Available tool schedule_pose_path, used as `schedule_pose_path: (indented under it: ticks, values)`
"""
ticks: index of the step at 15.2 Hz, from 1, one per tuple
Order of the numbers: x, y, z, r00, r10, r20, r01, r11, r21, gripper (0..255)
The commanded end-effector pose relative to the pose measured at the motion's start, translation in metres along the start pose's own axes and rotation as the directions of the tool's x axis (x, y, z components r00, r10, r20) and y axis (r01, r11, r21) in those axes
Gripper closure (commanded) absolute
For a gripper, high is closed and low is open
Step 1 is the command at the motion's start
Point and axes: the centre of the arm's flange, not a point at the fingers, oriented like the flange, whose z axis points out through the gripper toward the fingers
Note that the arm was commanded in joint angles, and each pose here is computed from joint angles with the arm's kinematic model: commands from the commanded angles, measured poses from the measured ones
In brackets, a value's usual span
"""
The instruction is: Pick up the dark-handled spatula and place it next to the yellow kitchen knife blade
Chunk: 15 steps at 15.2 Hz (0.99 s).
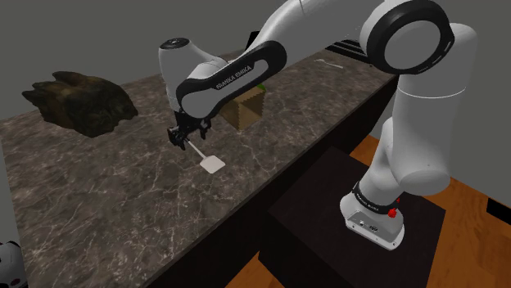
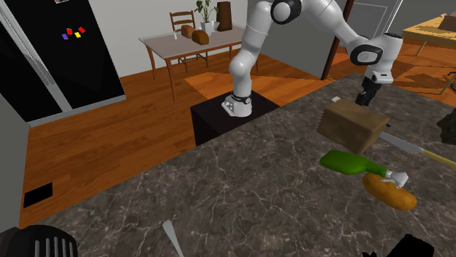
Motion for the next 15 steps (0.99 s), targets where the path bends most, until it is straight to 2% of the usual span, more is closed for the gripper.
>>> schedule_pose_path:
  ticks: [1, 3, 7, 15]
  values:
    - [0.000, 0.000, 0.000, 1.000, 0.000, 0.000, 0.000, 1.000, 0.000, 0]
    - [0.000, 0.000, 0.000, 1.000, 0.000, 0.000, 0.000, 1.000, 0.000, 0]
    - [0.000, 0.000, -0.050, 1.000, 0.000, 0.000, 0.000, 1.000, 0.000, 0]
    - [0.000, 0.000, -0.050, 1.000, 0.000, 0.000, 0.000, 1.000, 0.000, 0]
